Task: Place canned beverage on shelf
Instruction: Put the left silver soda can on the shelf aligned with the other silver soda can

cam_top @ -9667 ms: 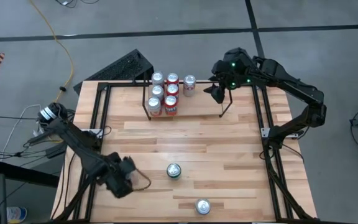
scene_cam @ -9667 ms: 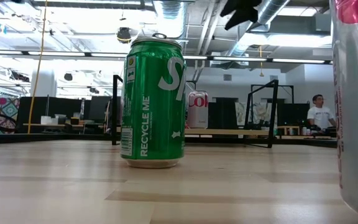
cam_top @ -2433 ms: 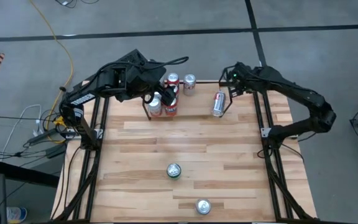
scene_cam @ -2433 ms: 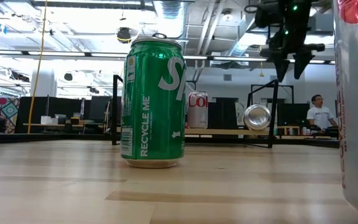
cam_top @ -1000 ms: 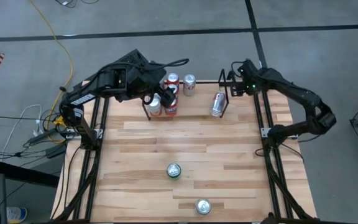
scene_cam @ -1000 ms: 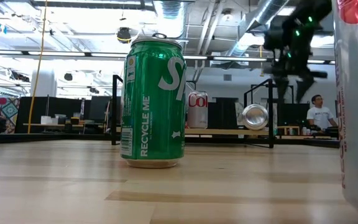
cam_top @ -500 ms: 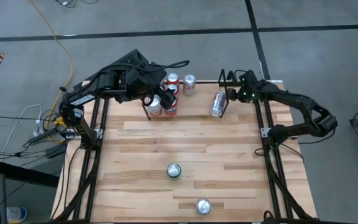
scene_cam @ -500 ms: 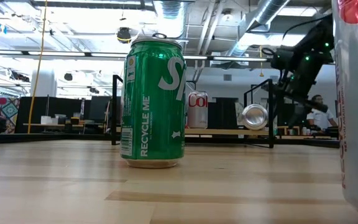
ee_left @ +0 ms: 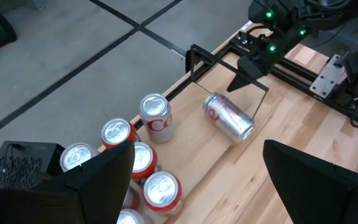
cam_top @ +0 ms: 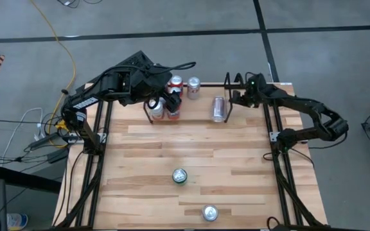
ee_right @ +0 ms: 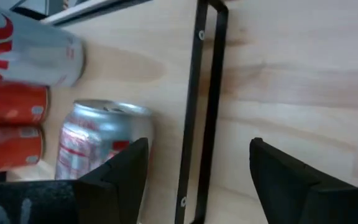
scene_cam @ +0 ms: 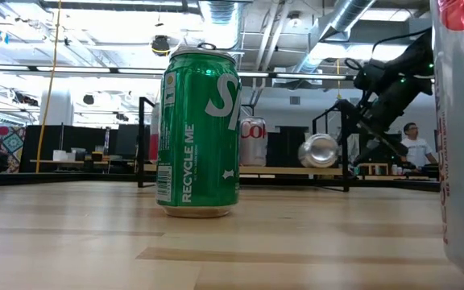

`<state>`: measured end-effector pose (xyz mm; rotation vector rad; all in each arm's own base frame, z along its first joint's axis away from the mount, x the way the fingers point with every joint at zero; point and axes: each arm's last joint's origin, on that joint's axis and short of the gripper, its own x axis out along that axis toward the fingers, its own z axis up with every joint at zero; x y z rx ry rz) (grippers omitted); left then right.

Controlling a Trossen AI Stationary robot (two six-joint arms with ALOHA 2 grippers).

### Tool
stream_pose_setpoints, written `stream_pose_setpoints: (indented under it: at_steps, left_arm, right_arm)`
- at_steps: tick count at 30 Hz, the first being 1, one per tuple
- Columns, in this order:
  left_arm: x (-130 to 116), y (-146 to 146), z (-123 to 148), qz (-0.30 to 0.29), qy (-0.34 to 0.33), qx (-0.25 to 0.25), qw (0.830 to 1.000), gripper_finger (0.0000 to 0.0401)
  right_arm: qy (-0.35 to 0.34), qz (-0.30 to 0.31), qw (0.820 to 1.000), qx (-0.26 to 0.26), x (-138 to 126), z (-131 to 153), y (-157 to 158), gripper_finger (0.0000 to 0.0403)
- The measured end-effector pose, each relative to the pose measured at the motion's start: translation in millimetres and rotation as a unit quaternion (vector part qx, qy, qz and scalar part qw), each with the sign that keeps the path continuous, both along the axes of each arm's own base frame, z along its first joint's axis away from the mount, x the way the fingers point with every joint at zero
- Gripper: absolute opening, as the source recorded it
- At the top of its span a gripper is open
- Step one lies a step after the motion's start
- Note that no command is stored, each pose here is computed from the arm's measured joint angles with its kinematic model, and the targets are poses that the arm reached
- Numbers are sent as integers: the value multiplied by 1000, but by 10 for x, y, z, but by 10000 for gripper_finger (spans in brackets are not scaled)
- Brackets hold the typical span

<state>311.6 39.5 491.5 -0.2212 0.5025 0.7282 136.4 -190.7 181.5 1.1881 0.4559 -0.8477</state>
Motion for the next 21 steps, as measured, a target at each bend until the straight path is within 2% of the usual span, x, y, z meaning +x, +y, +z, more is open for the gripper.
stream_pose_setpoints:
  at_steps: [4,12,15,21]
  left_arm:
    - [0,0,0,0,0,0,1000,341]
    - [0,0,0,0,0,0,1000,341]
    - [0,0,0,0,0,0,1000,341]
    - [0,4,0,0,1,0,1000,341]
  right_arm:
    - [12,-10,1000,13,-50,-21,-4,260]
    - [3,-46,999,-6,-179,80,-42,260]
    - [-26,-51,998,-38,-233,289,-12,260]
    - [-82,-58,983,-151,-317,965,175,260]
